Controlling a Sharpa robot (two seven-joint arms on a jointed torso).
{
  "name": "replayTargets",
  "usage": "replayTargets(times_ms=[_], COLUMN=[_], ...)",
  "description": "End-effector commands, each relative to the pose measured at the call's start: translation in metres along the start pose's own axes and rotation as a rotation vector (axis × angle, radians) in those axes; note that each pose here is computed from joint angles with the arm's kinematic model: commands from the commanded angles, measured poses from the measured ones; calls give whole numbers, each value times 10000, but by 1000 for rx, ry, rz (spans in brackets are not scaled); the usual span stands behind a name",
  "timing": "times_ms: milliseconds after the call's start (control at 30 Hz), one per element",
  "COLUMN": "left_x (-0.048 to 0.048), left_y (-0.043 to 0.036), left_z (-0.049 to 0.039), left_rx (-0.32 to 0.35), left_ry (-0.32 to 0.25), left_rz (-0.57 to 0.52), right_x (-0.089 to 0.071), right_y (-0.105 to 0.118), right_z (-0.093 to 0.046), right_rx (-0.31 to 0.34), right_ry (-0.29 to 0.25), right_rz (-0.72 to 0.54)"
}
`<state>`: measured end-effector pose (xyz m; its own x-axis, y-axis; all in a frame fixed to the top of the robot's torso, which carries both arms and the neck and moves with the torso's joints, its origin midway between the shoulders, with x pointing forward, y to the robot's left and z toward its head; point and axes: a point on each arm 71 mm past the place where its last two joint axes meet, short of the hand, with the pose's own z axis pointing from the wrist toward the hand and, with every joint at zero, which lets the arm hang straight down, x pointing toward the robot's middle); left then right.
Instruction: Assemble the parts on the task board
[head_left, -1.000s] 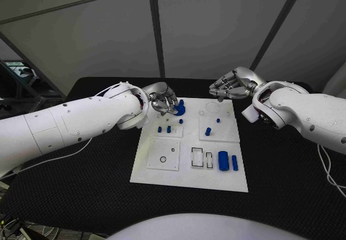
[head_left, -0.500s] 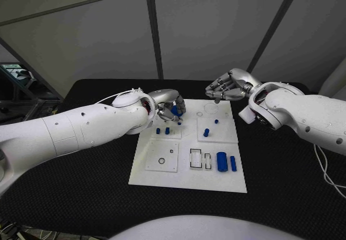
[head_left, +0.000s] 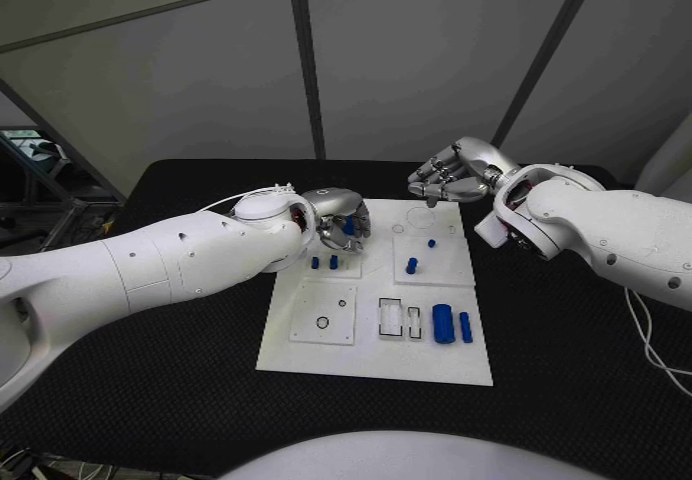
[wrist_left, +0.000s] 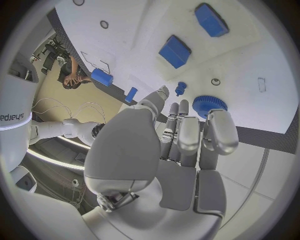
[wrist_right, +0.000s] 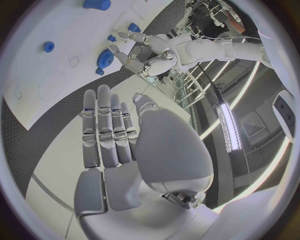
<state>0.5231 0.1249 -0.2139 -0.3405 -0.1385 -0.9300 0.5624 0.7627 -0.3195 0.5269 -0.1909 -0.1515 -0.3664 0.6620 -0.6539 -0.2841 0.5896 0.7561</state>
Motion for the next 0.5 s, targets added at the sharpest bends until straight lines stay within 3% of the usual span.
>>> replayTargets(times_ms=[33, 500], left_x=[40, 98], left_y=[-1, 20], left_z=[14, 47], left_rx=[2, -19], left_ry=[43, 49], left_rz=[36, 39], right_x=[2, 11], right_y=[27, 34], right_z=[4, 11], right_rx=[-16, -17], right_ry=[-1, 1], right_rz=[-7, -6])
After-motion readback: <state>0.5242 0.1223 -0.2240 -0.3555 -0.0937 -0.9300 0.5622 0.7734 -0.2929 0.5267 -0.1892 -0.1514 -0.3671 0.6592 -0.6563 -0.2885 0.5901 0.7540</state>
